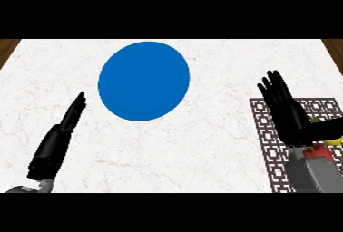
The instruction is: Pick the bell pepper from the placemat and place it in the plate
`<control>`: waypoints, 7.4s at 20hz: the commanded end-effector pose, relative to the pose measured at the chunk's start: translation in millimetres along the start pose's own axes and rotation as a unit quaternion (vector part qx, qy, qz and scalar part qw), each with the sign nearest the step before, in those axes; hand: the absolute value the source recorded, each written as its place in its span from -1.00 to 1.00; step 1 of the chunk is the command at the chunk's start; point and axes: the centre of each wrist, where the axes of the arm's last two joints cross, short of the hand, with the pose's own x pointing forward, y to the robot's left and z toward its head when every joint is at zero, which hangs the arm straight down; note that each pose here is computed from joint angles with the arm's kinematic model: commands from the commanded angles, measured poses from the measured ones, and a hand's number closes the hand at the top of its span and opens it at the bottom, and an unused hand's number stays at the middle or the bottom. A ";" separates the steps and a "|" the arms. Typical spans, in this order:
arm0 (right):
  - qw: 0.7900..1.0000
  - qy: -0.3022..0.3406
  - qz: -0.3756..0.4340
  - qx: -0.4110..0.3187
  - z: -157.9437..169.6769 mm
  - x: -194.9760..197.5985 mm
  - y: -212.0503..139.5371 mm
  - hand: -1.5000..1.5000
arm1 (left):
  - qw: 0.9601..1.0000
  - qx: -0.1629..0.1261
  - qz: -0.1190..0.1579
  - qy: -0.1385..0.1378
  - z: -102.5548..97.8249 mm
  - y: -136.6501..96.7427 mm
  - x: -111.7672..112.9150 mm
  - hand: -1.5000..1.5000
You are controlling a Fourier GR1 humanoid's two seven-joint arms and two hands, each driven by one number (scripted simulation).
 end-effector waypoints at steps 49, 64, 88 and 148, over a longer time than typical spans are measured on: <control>0.750 0.003 0.611 0.252 70.9 113.4 -120.7 -1.00 | 0.949 0.004 0.199 0.244 19.9 -53.5 -62.9 0.00; 0.712 0.015 0.665 0.224 78.7 72.7 -118.8 -1.00 | 0.954 0.001 0.183 0.236 1.6 -63.1 -38.3 0.00; 0.641 -0.015 0.721 0.263 63.7 40.1 -125.2 1.00 | 0.950 -0.002 0.197 0.243 -6.4 -45.8 -41.9 0.00; 0.784 0.113 0.496 -0.357 -123.2 -6.2 198.6 -1.00 | 0.960 -0.061 0.179 0.205 -22.3 -65.3 -24.1 0.00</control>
